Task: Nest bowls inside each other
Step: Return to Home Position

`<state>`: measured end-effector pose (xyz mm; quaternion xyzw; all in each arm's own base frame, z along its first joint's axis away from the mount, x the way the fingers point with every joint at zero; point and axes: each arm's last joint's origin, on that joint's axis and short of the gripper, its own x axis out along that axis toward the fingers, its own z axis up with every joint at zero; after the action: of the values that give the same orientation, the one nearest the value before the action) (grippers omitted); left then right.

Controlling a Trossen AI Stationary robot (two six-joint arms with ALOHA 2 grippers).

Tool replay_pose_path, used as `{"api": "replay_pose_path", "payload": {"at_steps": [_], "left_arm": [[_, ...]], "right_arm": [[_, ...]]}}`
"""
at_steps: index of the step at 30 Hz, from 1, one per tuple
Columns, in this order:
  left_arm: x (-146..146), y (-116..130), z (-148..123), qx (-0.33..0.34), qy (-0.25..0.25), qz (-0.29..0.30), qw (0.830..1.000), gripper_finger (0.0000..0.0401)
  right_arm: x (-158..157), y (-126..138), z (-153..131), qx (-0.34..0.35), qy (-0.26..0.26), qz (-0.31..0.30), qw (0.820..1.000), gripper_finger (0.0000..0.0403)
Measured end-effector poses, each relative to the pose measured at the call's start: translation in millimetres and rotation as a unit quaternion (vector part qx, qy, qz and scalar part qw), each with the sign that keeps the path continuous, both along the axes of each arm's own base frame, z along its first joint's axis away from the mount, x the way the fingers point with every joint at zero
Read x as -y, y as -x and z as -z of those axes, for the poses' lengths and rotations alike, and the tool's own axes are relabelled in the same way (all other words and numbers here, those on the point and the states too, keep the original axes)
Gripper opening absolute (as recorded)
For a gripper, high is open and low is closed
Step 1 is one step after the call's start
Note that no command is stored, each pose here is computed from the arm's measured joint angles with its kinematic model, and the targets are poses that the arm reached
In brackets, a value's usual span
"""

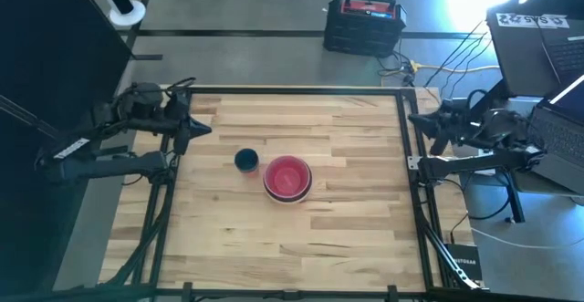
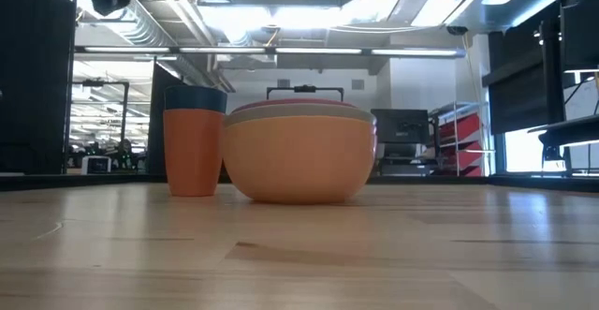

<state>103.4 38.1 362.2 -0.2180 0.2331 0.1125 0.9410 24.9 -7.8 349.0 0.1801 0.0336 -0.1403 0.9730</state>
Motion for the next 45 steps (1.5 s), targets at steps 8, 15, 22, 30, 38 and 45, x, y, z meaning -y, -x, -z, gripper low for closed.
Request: {"api": "replay_pose_path", "payload": {"at_steps": [8,15,22,30,38,45], "left_arm": [[9.6,-5.5,10.5,0.097,-0.014,0.098,0.99,0.0],[11.0,-15.1,19.3,0.149,0.009,0.134,0.98,0.0],[10.2,-18.0,22.2,0.159,0.026,0.128,0.979,0.0],[10.2,-18.0,21.5,0.162,0.04,0.122,0.978,0.0],[10.2,-18.1,21.4,0.162,0.055,0.117,0.978,0.0],[10.2,-18.1,21.1,0.163,0.064,0.113,0.978,0.0]], "right_arm": [[-9.7,-10.0,18.1,0.146,0.079,-0.15,0.975,0.0],[-16.3,-36.8,58.4,0.236,0.111,-0.203,0.944,0.0],[-17.1,-53.6,91.6,0.283,0.121,-0.181,0.934,0.0],[-16.1,-59.5,117.5,0.32,0.137,-0.145,0.926,0.0],[-17.0,-62.1,131.1,0.319,0.147,-0.154,0.924,0.0],[-19.2,-70.9,149.7,0.22,0.135,-0.195,0.946,0.0]]}}
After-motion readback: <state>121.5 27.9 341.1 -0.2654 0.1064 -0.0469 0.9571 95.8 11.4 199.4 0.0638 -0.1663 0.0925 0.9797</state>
